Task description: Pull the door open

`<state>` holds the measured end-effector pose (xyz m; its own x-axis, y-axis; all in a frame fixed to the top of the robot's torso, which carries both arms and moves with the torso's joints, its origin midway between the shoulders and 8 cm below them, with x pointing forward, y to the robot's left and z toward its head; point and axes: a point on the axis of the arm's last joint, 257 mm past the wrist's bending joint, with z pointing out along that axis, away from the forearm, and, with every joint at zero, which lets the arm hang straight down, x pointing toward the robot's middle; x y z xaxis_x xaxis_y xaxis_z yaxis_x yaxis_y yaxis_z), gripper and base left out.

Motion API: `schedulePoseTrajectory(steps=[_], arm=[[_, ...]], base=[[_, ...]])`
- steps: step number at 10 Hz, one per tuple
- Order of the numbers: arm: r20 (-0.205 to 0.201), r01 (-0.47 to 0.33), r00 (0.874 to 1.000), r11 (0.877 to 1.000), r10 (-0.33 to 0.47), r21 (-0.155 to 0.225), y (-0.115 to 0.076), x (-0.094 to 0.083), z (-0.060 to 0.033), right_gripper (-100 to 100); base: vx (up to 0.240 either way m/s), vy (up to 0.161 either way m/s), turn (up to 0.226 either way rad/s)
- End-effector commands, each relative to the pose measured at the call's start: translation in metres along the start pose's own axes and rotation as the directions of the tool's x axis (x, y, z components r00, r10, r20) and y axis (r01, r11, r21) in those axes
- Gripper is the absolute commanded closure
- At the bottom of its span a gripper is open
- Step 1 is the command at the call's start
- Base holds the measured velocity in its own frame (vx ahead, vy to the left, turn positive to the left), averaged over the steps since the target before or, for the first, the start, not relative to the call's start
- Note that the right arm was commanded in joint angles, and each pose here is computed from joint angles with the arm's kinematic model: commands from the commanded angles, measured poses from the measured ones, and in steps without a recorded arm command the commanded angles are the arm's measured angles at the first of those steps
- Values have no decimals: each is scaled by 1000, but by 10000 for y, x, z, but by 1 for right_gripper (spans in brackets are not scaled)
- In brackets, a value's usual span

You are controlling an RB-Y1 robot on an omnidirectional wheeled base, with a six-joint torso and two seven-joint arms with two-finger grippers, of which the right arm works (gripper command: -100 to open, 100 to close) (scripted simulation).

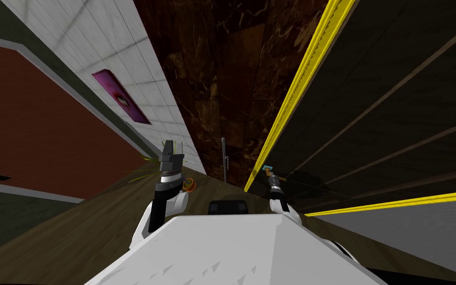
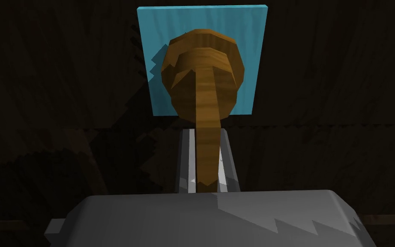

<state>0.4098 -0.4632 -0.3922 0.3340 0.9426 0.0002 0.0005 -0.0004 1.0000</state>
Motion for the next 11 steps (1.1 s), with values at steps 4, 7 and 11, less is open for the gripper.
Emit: schedulePoseTrajectory(steps=[4, 7, 11], arm=[[-3, -1, 1000, 1000, 1, -1, 1, 23, 2, 100], [-38, 2, 999, 1000, -2, -1, -2, 53, -35, 100], [-94, 1, 996, 1000, -2, -2, 1, 124, -92, 100]], base=[[-6, -1, 4], [-179, -1, 91], [-214, -32, 101]])
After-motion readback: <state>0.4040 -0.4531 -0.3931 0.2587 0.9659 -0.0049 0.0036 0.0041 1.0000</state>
